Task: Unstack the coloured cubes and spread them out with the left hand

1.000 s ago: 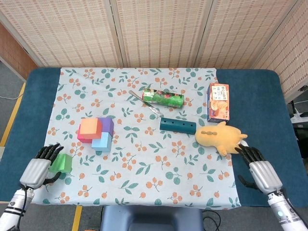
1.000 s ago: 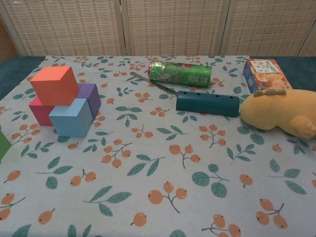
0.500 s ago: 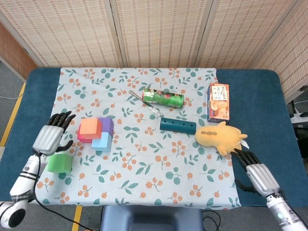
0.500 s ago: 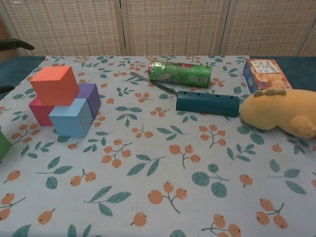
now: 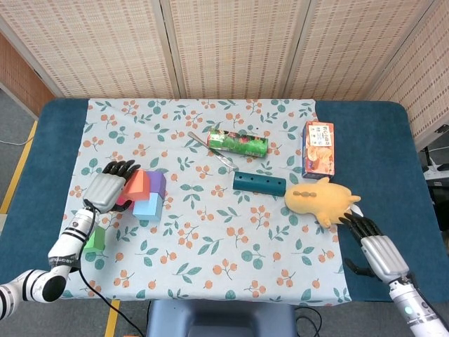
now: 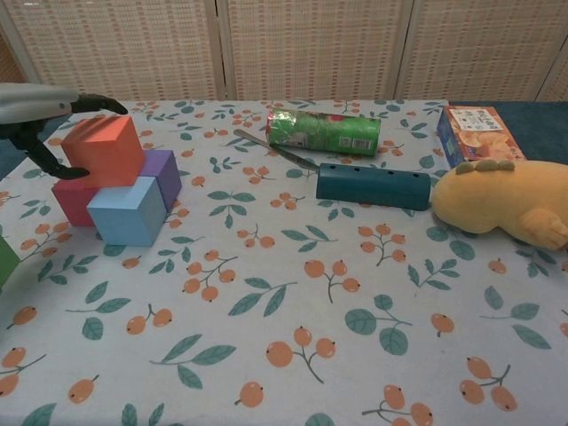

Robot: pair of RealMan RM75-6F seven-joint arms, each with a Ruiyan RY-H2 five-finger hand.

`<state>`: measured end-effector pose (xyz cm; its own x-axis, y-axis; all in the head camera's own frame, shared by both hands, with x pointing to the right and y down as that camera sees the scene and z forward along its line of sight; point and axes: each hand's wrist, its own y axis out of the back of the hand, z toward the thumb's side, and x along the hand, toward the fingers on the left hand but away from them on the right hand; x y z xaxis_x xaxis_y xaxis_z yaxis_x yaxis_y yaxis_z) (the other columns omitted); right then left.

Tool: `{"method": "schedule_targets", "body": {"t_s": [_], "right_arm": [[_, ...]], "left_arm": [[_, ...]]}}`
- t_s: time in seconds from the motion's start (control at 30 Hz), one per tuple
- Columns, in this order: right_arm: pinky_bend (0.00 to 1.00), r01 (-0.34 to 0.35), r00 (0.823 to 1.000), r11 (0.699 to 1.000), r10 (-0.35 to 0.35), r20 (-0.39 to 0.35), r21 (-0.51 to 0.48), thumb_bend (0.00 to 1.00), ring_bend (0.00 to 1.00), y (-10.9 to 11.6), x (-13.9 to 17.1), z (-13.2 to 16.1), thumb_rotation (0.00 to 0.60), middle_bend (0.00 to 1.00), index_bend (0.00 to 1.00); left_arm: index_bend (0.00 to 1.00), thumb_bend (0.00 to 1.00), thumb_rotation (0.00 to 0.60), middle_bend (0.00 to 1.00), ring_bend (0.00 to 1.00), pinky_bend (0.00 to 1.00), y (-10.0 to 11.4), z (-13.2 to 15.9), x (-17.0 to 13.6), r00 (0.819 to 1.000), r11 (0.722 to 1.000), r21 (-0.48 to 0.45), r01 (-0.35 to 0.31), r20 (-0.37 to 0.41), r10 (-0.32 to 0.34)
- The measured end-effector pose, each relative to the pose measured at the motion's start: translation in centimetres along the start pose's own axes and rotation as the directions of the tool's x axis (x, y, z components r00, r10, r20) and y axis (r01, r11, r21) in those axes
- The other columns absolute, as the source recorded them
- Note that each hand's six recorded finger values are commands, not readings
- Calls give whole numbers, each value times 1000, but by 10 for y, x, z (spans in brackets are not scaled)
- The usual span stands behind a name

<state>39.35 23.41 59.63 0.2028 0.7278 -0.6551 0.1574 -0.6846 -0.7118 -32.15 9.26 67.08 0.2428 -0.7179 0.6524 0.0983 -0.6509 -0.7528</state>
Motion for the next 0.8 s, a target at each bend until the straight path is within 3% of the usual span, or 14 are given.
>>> {"method": "schedule_targets", "body": {"t_s": [0.1,0.2,0.33,0.43,0.63,0.8], "right_arm": [[0,-3,1000,1000,3,1,0,250,0,0,0,0,600,0,0],[0,-5,1000,1000,5,2,1,250,0,-1,-1,-1,600,0,0],[0,-7,1000,1000,7,2,1,250,0,-1,-1,-1,600,0,0],[0,-2,1000,1000,2,3,2,250,0,0,-1,-1,600,0,0],[0,-2,1000,1000,2,8,0,250,0,1,-1,-2,600,0,0],[0,-3,1000,1000,3,10,-6,250,0,1,-1,-3,600,0,0]], "left_arm": [[0,308,600,7,10,105,2,2,0,1000,1000,-4,-5,-1,5],[16,292,600,95,69,115,2,5,0,1000,1000,-9,-17,5,17],[208,297,600,312,226,135,0,10,3,1000,999,-18,-26,13,27],[282,308,600,398,281,135,-2,12,8,1000,999,-25,-26,13,26],[336,309,600,475,354,151,-1,17,13,999,998,-48,-36,17,36],[338,309,600,475,355,161,14,22,12,994,992,-76,-98,31,100]]}}
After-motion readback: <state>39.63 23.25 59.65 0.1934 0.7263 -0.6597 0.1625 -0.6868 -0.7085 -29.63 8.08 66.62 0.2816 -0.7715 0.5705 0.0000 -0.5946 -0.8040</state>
